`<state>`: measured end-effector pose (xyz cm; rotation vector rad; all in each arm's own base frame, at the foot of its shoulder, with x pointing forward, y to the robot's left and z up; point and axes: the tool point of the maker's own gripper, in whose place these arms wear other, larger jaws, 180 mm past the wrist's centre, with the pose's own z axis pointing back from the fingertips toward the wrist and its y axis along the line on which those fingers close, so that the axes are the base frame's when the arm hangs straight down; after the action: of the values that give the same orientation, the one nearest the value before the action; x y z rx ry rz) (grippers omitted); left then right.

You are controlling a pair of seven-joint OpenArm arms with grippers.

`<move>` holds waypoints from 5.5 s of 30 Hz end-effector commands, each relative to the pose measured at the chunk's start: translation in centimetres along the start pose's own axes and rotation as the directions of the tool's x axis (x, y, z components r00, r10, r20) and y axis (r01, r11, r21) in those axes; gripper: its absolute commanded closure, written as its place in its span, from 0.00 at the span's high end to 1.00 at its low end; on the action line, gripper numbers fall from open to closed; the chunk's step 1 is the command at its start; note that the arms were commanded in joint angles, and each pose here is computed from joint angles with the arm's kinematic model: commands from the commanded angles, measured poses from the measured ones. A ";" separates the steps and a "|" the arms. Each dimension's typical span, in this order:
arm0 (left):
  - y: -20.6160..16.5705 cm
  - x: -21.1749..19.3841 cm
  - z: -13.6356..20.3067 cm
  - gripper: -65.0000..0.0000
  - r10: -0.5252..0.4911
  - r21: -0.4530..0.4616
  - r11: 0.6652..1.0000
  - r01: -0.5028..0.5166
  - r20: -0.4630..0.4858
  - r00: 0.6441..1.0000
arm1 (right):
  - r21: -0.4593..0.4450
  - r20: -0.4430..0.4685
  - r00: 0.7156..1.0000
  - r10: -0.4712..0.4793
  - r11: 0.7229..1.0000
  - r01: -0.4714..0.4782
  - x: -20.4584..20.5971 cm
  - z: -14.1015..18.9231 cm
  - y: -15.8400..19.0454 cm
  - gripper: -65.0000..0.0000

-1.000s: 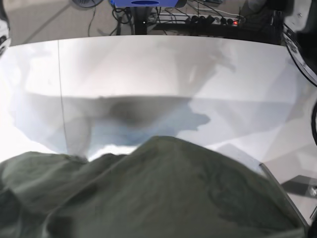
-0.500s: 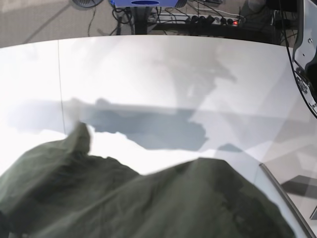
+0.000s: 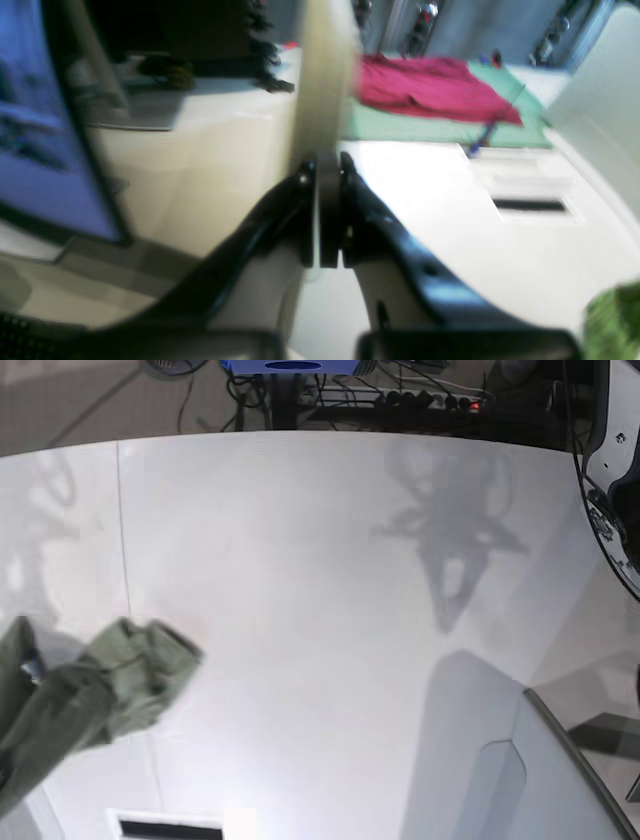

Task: Layout the t-shirt on the table in an organized manner, then fold the t-shirt properly
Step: 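Swing the lifted shirt with the right gripper and drop it bunched, then lower the right gripper onto the bunched shirt and grasp a corner, then drag the grasped corner with the right gripper toward the left gripper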

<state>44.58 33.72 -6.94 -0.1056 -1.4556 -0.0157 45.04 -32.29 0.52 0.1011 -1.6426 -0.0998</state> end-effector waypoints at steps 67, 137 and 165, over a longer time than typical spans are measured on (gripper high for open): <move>-9.7 -30.2 7.4 0.00 0.003 -0.188 0.974 -0.130 -0.558 0.830 | -0.748 -0.264 0.960 0.092 0.608 -0.265 -19.6 19.5 -25.8 0.00; -1.8 -30.4 13.7 0.00 0.100 -0.013 0.992 -0.126 -0.527 0.844 | -0.047 -0.662 0.747 0.049 0.993 -0.106 -44.1 4.7 -0.6 0.00; -1.9 -30.2 13.3 0.00 0.090 -0.018 0.993 -0.117 -0.526 0.845 | 0.514 -0.623 0.742 0.248 0.845 0.148 -40.3 12.2 37.8 0.00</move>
<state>26.85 30.88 -36.94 -0.2154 -0.8447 0.0311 34.19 10.03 -37.51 0.4640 -0.8167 0.4166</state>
